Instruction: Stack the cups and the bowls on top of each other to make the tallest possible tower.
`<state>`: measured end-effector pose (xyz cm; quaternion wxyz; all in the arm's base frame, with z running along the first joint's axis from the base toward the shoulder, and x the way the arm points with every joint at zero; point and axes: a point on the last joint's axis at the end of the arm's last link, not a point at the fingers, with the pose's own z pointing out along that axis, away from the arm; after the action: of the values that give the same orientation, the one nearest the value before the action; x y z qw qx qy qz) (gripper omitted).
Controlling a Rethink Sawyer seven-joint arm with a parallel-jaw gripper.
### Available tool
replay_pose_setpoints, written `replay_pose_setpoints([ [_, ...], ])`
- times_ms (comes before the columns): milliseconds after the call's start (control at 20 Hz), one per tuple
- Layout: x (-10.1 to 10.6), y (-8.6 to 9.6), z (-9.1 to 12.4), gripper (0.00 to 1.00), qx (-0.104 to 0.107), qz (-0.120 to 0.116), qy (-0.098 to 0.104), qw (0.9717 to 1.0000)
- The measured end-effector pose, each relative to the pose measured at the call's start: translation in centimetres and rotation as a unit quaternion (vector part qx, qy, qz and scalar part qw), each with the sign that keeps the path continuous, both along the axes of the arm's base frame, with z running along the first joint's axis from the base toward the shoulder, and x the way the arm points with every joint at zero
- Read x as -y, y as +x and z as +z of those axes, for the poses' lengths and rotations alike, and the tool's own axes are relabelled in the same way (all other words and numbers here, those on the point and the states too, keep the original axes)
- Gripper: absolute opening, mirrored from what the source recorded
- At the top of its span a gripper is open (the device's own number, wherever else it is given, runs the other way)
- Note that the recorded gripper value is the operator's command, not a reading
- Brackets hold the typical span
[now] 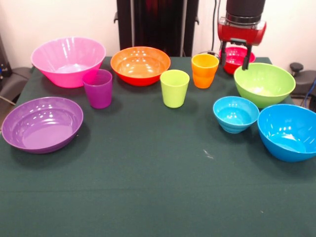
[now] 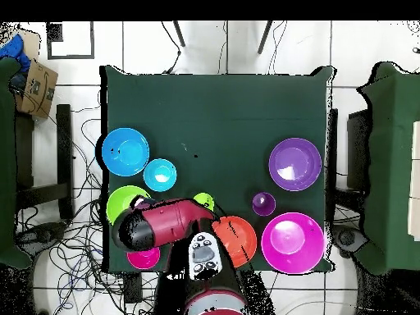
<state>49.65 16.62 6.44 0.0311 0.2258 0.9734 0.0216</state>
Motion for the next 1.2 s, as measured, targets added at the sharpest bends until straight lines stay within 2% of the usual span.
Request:
replay_pose_setpoints([
  [500,1.02,0.57,0.60,1.00,0.009,-0.004,-0.002,1.0000],
  [1200,0.54,0.42,0.59,1.00,0.008,0.001,-0.002,1.0000],
])
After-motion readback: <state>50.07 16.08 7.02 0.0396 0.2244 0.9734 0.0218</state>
